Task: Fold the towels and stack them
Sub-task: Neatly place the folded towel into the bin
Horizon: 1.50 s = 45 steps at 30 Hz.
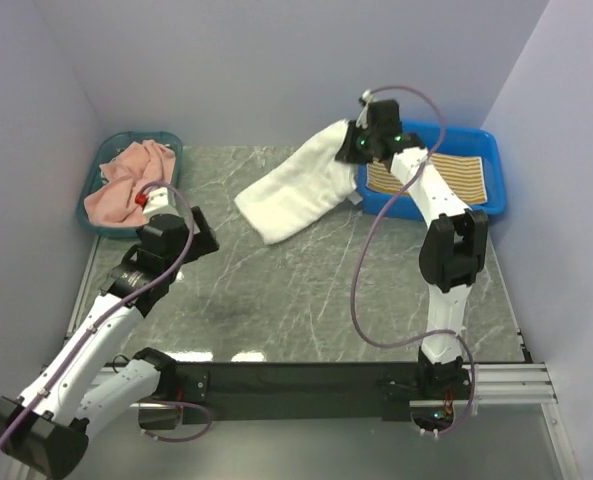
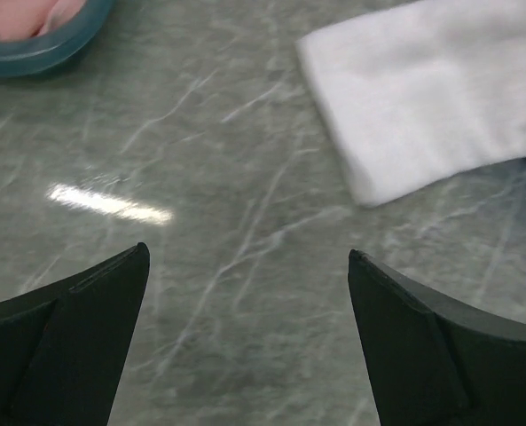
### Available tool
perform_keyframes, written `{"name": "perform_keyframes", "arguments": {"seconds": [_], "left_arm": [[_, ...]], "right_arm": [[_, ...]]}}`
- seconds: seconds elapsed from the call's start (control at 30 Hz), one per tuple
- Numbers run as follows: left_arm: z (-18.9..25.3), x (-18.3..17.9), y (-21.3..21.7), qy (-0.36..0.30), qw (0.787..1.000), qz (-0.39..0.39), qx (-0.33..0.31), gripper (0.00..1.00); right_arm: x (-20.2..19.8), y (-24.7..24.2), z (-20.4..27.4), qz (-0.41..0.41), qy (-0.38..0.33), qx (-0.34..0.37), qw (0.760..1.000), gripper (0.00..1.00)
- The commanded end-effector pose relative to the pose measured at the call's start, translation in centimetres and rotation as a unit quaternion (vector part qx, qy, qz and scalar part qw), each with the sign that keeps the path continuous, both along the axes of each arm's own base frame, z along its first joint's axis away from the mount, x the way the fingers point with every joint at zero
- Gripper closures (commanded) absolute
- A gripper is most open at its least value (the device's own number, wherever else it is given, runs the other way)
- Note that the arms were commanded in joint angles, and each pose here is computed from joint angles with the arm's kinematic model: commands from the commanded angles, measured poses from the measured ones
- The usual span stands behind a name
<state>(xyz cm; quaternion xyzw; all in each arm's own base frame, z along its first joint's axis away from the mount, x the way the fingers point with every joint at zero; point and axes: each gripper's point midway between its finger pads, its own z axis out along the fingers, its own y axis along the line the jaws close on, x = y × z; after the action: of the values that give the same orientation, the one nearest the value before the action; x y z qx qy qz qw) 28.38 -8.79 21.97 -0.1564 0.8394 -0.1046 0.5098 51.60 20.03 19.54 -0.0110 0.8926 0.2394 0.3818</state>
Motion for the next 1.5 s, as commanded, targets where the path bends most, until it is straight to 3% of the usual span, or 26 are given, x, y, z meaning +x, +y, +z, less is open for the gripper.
{"name": "perform_keyframes", "arguments": {"seconds": [0.0, 0.23, 0.47, 0.8, 1.13, 1.47], "left_arm": [[-2.8, -0.6, 1.5, 0.033, 0.999, -0.014, 0.019, 0.00], [-3.8, 0.3, 3.3, 0.039, 0.999, 0.001, 0.018, 0.01], [-3.9, 0.3, 4.3, 0.032, 0.999, 0.021, 0.030, 0.00], [-6.2, 1.1, 4.5, 0.074, 0.996, 0.028, 0.037, 0.01], [-6.4, 1.1, 4.7, 0.075, 0.996, 0.031, 0.041, 0.01], [-6.9, 1.2, 4.8, 0.083, 0.995, 0.034, 0.042, 0.01]], "right_arm": [[3.2, -5.6, 5.2, -0.033, -0.048, -0.043, 0.997, 1.00], [6.6, -13.3, 7.0, -0.089, -0.074, -0.080, 0.990, 1.00], [7.1, -21.0, 5.4, -0.095, -0.085, -0.197, 0.972, 1.00], [7.2, -25.4, 6.5, -0.106, -0.107, -0.186, 0.971, 1.00], [8.3, -32.3, 5.8, -0.215, -0.115, -0.230, 0.942, 1.00], [7.8, -34.7, 6.3, -0.238, -0.114, -0.265, 0.927, 1.00]]}}
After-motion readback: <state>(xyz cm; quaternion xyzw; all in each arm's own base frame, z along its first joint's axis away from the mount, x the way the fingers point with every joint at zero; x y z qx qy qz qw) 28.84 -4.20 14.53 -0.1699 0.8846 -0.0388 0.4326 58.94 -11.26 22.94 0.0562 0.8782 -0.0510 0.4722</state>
